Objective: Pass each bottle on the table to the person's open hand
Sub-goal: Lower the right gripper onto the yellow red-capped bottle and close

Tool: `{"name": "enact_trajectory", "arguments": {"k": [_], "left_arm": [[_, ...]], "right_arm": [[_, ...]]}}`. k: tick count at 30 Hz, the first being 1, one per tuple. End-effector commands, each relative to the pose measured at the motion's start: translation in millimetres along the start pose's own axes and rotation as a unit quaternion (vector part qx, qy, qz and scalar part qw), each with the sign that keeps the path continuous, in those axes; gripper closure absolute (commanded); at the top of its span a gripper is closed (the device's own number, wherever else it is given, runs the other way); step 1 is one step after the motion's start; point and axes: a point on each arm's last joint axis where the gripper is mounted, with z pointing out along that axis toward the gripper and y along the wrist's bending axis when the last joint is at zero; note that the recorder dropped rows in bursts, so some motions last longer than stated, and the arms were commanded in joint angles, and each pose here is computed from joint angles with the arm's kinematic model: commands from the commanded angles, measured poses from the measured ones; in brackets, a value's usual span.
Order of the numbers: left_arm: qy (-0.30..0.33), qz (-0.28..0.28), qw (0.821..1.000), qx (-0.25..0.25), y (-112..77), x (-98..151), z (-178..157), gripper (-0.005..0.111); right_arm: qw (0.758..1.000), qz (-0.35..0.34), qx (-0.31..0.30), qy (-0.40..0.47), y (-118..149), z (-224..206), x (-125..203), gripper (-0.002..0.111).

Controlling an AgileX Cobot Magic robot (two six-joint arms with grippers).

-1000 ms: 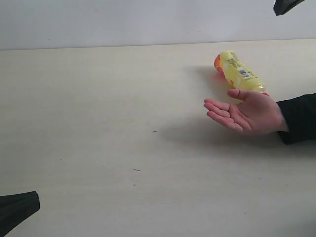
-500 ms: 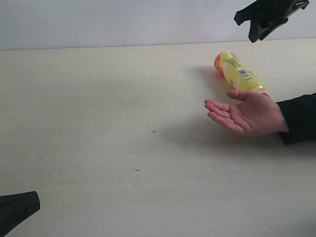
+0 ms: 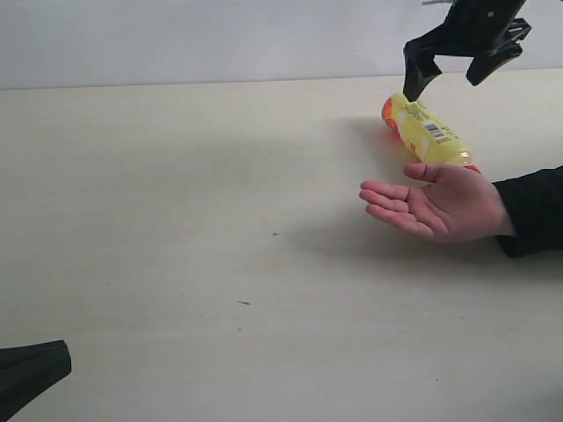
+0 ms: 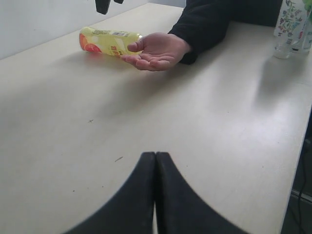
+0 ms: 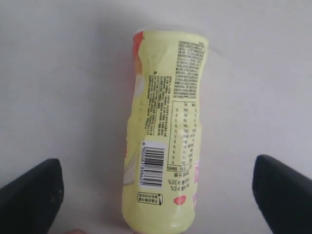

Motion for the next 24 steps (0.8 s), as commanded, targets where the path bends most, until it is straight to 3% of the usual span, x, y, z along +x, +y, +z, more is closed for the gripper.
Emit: {"name": "enact_trajectory", "arguments": {"k": [1,24], "left_arm": [[-0.006,0.0,1.0,0.002,-0.3,-0.1,-0.3,0.107],[-0.006,0.0,1.0,0.002,-0.3,-0.1,-0.3,0.107]], "right_arm": [[1.0,-0.009,-0.006,0.018,-2.8,21.8,0.8,0.008],[0.999,-0.017,-0.003,0.041,-11.8,89.1,4.9,0.01]]}}
